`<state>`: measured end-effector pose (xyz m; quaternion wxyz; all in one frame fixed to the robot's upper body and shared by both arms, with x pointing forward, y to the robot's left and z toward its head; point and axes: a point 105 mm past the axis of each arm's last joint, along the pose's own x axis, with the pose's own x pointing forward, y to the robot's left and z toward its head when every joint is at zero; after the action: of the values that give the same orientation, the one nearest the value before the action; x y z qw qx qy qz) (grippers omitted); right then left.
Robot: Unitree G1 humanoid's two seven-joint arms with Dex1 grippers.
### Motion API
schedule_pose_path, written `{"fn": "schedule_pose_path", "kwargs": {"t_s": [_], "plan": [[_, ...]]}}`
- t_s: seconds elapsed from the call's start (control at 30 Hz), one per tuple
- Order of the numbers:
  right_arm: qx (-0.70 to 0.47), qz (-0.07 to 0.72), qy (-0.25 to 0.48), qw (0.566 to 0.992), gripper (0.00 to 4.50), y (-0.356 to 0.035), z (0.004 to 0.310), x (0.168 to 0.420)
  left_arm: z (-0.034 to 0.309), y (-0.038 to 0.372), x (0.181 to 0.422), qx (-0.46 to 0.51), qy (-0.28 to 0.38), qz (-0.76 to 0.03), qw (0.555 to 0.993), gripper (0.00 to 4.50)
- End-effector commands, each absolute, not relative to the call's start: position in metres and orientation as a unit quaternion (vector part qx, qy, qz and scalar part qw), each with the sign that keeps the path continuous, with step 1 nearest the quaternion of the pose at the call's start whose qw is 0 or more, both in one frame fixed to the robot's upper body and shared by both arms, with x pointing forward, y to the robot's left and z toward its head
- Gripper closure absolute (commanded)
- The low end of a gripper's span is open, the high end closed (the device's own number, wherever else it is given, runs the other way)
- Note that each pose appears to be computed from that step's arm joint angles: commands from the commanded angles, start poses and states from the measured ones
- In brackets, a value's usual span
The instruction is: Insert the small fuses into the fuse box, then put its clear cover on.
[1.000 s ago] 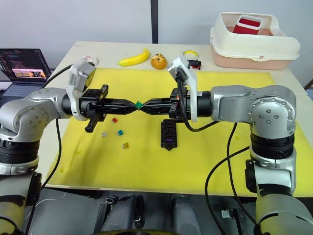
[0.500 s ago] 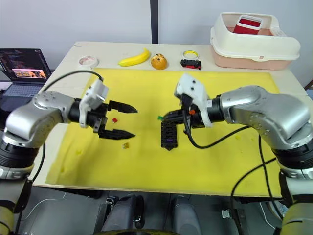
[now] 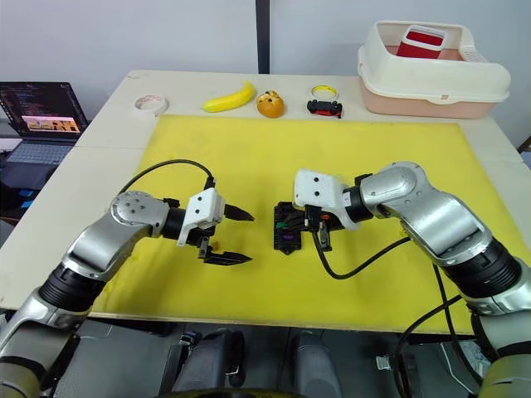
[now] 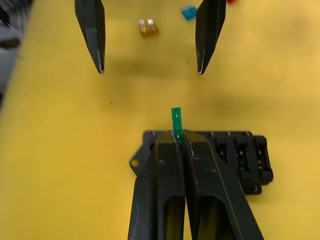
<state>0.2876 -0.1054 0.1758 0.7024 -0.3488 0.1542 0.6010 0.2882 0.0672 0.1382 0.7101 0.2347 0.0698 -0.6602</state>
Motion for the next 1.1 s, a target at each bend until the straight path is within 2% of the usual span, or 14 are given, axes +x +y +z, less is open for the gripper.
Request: {"fn": "schedule_pose_path", "kwargs": {"t_s": [0.03, 1.1], "plan": [[-0.360, 0.601, 0.139, 0.700, 4.50, -0.104, 0.180, 0.289, 0.142, 0.064, 0.294, 0.246, 0.051, -0.649, 0.718, 0.04], [-0.364, 0.595, 0.169, 0.697, 4.50, -0.109, 0.168, 0.295, 0.139, 0.055, 0.295, 0.256, 0.047, -0.649, 0.715, 0.04]]}}
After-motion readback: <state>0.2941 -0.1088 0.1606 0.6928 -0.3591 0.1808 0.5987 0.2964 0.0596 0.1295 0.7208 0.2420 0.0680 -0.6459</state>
